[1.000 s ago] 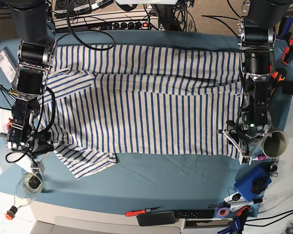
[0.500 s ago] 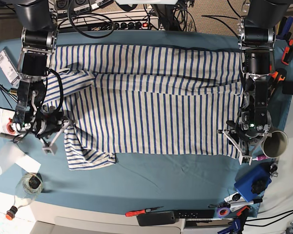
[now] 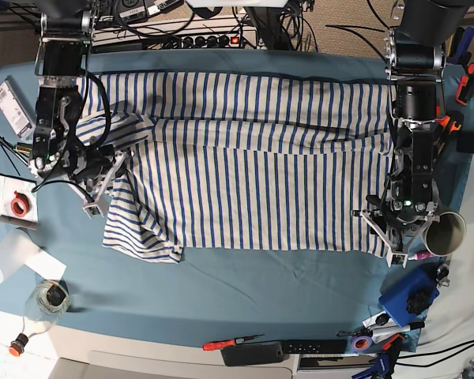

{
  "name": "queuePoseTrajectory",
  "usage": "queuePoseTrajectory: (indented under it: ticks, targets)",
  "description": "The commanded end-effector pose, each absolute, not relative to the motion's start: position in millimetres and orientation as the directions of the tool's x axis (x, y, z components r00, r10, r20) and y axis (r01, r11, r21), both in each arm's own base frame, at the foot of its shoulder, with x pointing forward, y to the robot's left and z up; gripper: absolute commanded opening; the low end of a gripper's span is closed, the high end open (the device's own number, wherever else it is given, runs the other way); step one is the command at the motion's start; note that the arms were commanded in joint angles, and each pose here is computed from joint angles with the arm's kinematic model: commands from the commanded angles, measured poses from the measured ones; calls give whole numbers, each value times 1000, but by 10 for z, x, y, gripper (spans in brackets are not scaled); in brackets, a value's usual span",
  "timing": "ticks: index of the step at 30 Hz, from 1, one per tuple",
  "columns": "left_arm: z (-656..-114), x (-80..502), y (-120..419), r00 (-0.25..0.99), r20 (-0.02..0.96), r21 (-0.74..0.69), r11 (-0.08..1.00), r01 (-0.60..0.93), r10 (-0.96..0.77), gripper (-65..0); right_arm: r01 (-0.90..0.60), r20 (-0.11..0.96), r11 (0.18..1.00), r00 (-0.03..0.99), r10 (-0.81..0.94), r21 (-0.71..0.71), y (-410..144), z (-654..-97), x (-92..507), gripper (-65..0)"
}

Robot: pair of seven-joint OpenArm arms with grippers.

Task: Fold the T-shirt properly
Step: 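Grasp the shirt's hem-side edge with both grippers, then regrasp the shirt corner by the sleeve with the right gripper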

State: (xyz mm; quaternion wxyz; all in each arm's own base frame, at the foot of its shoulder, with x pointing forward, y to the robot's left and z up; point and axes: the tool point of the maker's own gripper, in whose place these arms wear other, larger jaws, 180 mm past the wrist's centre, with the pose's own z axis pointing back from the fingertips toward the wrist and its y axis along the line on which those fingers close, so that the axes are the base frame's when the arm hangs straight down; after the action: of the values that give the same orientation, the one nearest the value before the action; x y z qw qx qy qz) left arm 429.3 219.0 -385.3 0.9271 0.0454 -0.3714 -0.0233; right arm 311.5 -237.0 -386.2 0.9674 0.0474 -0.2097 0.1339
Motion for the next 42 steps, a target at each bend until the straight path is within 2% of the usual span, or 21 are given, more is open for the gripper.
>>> queuePoseTrajectory:
  ticks: [1, 7, 8, 12, 14, 17, 22, 27, 31, 32, 35, 42]
  targets:
    - [-3682, 4413, 2215, 689, 721, 101, 995, 0, -74, -430, -282, 413, 959, 876, 249, 19, -2427, -3823, 3110, -650]
    - [-3682, 4413, 2215, 689, 721, 101, 995, 0, -74, -430, -282, 411, 959, 877, 250, 18, -2428, -3821, 3111, -650]
    - [-3682, 4413, 2215, 689, 721, 101, 995, 0, -74, -430, -282, 407, 959, 878, 250, 18, -2431, -3824, 3103, -636]
    - [-3682, 4413, 2215, 689, 721, 101, 995, 0, -74, -430, -282, 384, 959, 888, 253, 19, -2440, -3842, 3064, -514]
    - [-3682, 4413, 2215, 689, 721, 101, 995, 0, -74, -430, -288, 396, 957, 884, 247, 45, -2388, -3819, 3073, -501]
    - [-3682, 4413, 2215, 689, 721, 101, 995, 0, -74, -430, -318, 456, 946, 853, 254, 67, -2253, -3665, 3149, -501]
    - [-3682, 4413, 2215, 689, 721, 101, 995, 0, -74, -430, -343, 636, 938, 711, 300, -60, -2201, -3112, 3431, -501]
    - [-3682, 4413, 2215, 689, 721, 101, 995, 0, -74, -430, -259, 711, 954, 642, 287, -152, -2451, -2803, 3619, -501]
    - [-3682, 4413, 2214, 689, 721, 101, 995, 0, -73, -430, -95, 747, 973, 626, 222, -209, -2823, -2649, 3823, -497]
    - [-3682, 4413, 2215, 689, 721, 101, 995, 0, -74, -430, -64, 751, 978, 631, 194, -199, -2899, -2650, 3885, -480]
    - [-3682, 4413, 2215, 689, 721, 101, 995, 0, -74, -430, -23, 742, 992, 662, 106, -122, -3023, -2763, 4083, -377]
    - [-3682, 4414, 2213, 688, 722, 101, 995, 0, -73, -430, 62, 733, 996, 674, -90, 66, -3131, -2882, 4442, -373]
